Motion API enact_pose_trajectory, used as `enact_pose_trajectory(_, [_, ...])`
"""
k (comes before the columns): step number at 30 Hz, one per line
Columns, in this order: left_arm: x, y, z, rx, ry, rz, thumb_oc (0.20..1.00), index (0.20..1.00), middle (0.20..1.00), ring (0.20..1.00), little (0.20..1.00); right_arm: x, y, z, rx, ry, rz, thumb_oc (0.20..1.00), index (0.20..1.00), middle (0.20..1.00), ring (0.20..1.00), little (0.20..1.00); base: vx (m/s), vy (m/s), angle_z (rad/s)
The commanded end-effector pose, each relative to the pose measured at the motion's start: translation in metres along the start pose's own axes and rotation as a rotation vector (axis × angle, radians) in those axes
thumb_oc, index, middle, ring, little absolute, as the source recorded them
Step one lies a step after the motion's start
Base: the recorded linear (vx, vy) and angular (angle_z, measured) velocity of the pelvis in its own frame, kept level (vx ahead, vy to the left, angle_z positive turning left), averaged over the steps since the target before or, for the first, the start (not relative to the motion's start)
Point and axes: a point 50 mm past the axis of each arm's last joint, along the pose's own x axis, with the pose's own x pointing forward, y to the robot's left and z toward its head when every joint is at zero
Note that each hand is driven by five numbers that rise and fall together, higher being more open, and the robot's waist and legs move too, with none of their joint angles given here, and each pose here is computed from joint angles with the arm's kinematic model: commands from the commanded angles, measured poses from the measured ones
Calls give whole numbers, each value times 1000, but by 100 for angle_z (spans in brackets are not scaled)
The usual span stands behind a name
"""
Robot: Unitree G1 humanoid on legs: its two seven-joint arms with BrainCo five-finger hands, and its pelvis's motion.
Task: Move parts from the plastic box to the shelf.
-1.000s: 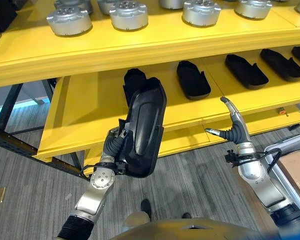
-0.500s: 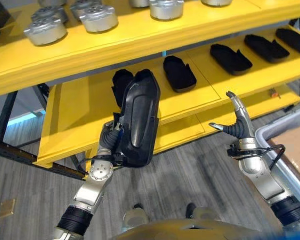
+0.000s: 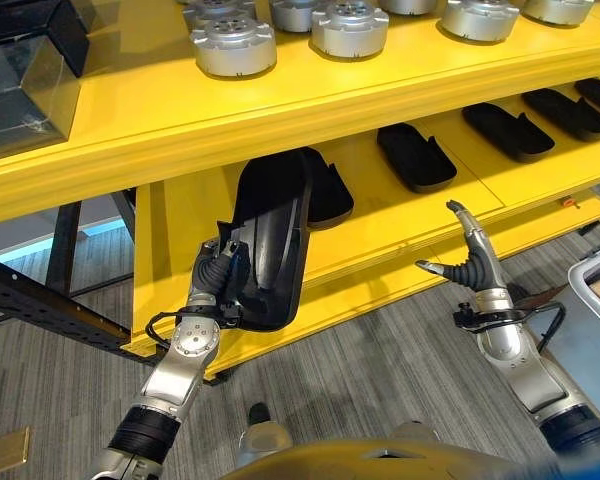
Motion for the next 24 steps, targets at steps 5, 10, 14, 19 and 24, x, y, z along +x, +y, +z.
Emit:
enact_pose_trajectory(5, [6,6,25,-90,-118,57,200,200,200,200,200,17,-12,39,34,-192,53,1000,1000,1000,1000,1000,75,8,16])
enact_pose_trajectory(10, [8,6,27,-156,-83,163,200,200,200,200,200,21,-7,65,35,-321,150,1000,1000,1000,1000,1000,94,-38,11])
enact_pose_trajectory(14, [13,6,27,-174,-63,226,200,200,200,200,200,23,-14,82,78,-409,157,1000,1000,1000,1000,1000,66,-19,0])
enact_pose_trajectory(19, [28,10,33,-168,-46,329,200,200,200,200,200,27,-16,94,128,-456,196,1000,1000,1000,1000,1000,22,7,0])
enact_pose_trajectory(24, [53,6,40,-177,-2,410,200,200,200,200,200,37,-7,107,122,-507,255,1000,1000,1000,1000,1000,-41,2,0])
